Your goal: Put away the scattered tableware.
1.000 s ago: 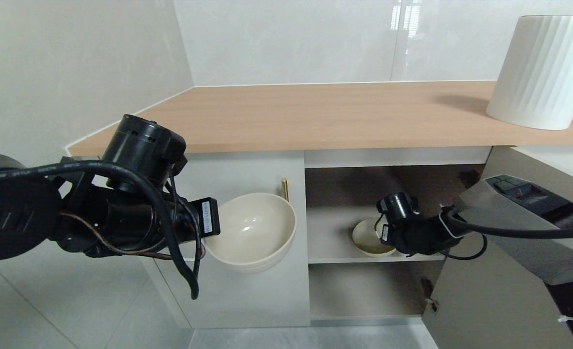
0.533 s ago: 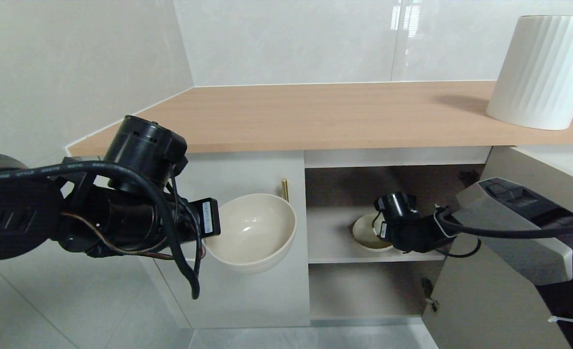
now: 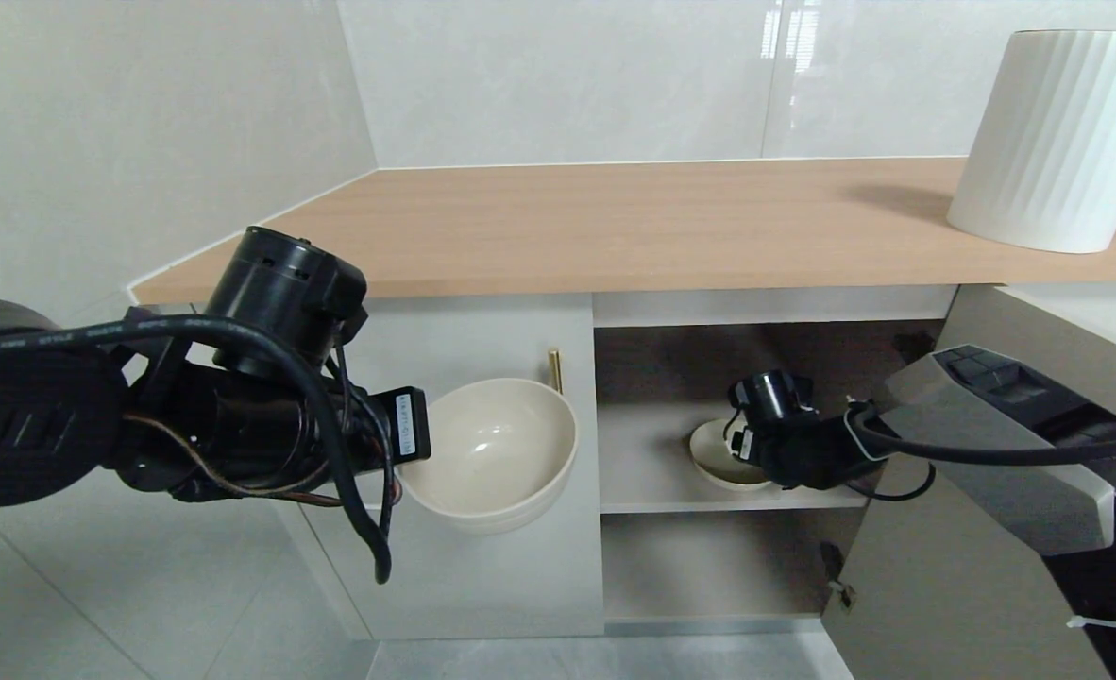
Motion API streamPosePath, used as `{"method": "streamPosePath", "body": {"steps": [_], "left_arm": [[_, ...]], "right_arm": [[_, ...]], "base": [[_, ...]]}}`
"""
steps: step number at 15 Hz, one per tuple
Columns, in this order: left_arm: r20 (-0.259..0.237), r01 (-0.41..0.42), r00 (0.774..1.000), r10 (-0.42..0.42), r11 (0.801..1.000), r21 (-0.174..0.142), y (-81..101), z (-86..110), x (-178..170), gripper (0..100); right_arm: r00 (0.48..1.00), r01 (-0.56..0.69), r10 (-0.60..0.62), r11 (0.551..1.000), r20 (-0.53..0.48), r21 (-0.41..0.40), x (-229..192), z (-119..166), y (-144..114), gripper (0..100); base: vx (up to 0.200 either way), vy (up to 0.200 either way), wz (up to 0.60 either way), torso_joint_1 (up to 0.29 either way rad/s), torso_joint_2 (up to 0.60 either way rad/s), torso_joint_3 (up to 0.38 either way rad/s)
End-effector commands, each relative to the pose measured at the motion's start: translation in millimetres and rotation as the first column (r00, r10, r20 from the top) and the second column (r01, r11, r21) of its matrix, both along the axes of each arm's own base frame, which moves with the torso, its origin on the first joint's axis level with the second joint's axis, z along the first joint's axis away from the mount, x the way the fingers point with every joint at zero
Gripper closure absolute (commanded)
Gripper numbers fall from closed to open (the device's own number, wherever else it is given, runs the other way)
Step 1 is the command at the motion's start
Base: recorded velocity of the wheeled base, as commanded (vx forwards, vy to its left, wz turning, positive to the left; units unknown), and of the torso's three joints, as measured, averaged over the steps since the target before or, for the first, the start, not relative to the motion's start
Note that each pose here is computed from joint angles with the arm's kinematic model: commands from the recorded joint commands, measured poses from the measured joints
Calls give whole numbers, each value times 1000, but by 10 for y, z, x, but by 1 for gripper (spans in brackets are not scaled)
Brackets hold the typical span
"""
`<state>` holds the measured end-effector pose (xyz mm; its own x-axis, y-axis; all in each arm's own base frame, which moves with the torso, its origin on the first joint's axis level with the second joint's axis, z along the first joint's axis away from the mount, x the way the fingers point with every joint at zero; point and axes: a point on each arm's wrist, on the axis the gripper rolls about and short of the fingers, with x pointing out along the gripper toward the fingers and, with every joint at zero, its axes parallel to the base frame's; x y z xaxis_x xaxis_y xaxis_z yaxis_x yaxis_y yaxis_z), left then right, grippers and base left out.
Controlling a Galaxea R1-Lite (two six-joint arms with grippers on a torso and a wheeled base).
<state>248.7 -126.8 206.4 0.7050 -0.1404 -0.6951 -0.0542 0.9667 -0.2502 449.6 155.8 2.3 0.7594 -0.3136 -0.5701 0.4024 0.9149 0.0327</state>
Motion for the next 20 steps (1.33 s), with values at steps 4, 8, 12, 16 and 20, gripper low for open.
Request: {"method": "streamPosePath", "body": {"steps": [4,8,12,16,20], "left_arm": [[-39,91,995,-90,996,25,-306,-181,11,100],[-66,172,984,-168,983,63,-570,-400,48,100],[-128,249,965,-231,957,150,-882,-781,-4,100],[-111,278,959,-261,943,183,-1057,-876,-59,100],[-92,275,961,-262,945,179,-1051,-814,-84,100]], "right_arm": [[988,-152,150,983,34,103,-724,896,56,0],[912,-397,410,882,0,253,-1467,1729,-38,0],[763,-605,646,727,-26,327,-2191,2224,-1,0],[669,-670,729,676,-147,305,-2363,1985,242,0],[627,-667,736,677,-257,311,-2280,1655,450,0]], "base": [[0,0,0,0,0,0],[0,0,0,0,0,0],[0,0,0,0,0,0],[0,0,0,0,0,0],[0,0,0,0,0,0]]}}
